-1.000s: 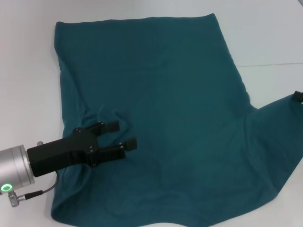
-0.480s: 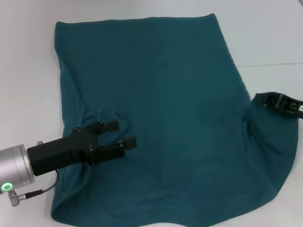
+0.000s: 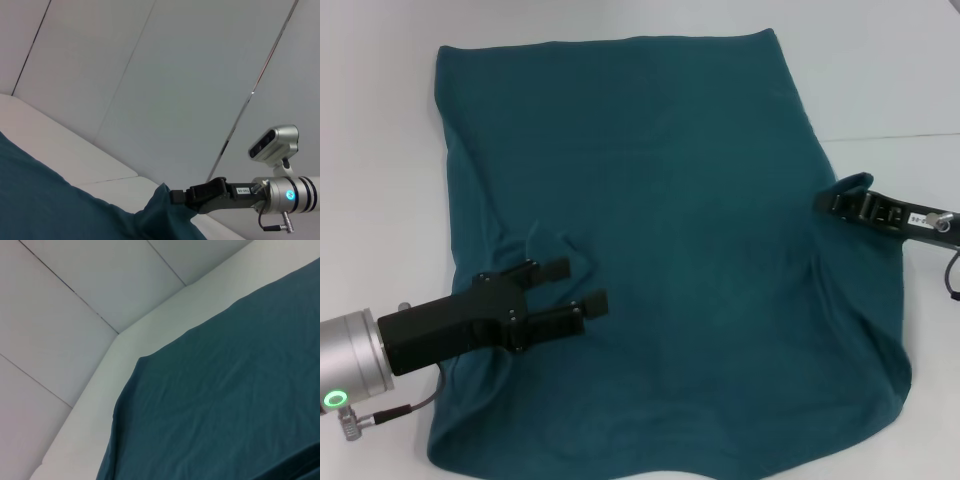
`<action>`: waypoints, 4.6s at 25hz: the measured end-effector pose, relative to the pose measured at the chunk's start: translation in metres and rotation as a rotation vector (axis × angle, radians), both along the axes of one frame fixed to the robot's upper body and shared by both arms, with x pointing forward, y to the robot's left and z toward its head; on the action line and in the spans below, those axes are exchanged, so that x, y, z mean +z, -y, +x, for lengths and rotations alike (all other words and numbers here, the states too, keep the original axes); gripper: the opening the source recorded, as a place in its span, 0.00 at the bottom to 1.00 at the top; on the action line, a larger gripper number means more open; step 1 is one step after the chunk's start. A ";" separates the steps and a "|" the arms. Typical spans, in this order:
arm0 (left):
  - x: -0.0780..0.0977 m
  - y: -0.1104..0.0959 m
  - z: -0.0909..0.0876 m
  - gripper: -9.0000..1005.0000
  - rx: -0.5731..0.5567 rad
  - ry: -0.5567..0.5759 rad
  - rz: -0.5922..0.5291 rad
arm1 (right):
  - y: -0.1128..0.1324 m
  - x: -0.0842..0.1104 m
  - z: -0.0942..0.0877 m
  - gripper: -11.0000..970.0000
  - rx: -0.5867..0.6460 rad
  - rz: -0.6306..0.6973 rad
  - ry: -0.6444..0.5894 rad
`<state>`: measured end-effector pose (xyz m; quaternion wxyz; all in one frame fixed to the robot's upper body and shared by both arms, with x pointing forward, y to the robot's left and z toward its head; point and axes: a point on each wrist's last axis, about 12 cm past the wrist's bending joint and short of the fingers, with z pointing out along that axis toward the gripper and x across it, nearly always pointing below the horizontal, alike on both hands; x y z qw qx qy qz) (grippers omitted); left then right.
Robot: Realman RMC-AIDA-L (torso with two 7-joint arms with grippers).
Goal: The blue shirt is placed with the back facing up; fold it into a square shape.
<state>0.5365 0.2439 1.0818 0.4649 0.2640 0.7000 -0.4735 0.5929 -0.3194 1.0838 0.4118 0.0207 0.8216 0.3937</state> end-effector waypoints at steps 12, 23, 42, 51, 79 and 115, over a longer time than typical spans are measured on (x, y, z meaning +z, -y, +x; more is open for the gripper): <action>0.000 0.000 0.003 0.92 0.013 -0.010 0.004 | -0.025 -0.002 0.008 0.06 0.025 0.015 -0.001; -0.004 0.000 0.002 0.92 0.033 -0.039 0.001 | -0.029 0.003 0.019 0.36 0.000 -0.004 0.028; 0.001 -0.018 0.004 0.92 0.108 -0.109 -0.055 | 0.025 0.021 -0.007 0.84 0.096 0.032 0.015; -0.004 -0.053 -0.008 0.92 0.199 -0.217 0.026 | 0.029 0.023 -0.012 0.96 0.095 0.073 -0.008; -0.025 -0.093 -0.037 0.92 0.294 -0.410 0.206 | 0.025 0.024 -0.007 0.96 0.084 0.090 -0.017; -0.030 -0.084 -0.035 0.92 0.241 -0.438 0.278 | 0.025 0.025 -0.004 0.96 0.067 0.091 -0.012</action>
